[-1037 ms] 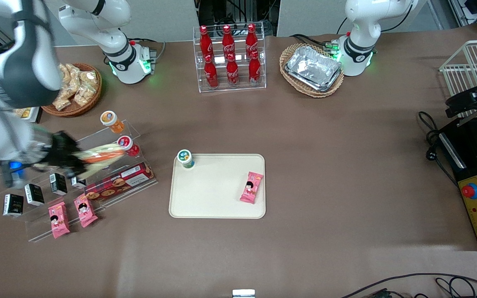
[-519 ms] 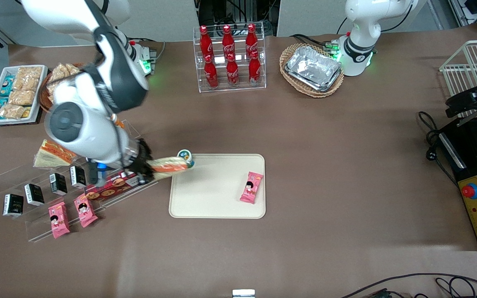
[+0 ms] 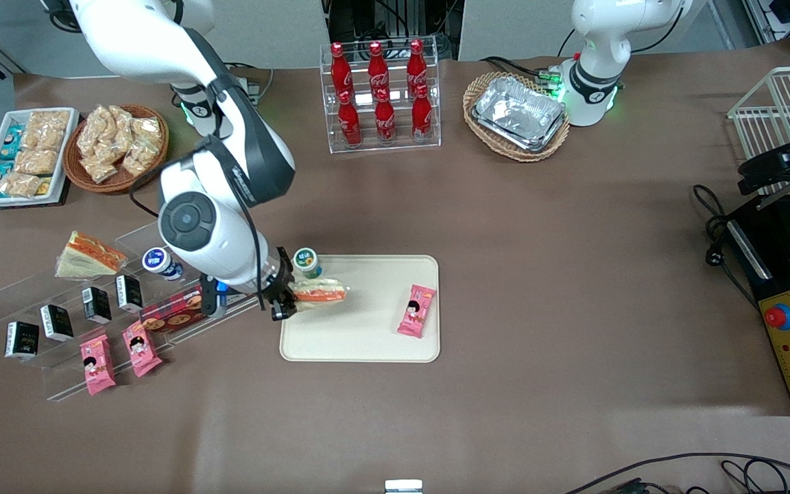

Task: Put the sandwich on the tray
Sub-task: 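Carry the sandwich over the cream tray with the right gripper, then lower the sandwich onto the tray and open the right gripper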

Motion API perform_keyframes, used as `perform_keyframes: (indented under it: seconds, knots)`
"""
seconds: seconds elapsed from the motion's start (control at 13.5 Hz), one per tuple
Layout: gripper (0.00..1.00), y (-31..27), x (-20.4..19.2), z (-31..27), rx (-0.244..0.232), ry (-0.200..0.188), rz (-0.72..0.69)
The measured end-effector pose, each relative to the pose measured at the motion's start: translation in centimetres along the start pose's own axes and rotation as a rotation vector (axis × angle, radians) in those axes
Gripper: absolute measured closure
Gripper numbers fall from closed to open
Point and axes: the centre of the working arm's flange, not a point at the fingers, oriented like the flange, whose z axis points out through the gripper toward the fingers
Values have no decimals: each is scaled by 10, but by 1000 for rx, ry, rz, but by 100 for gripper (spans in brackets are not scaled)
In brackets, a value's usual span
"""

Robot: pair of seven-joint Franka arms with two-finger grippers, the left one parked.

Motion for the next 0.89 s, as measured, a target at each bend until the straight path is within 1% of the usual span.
perform_keyframes:
  seconds: [0.22,0.44,0.89]
  knots:
    - [81,-9,-13,44,34,-3,33]
    - [81,-11,-22,92,36,5,84]
    - [81,-12,-38,163,78,4,107]
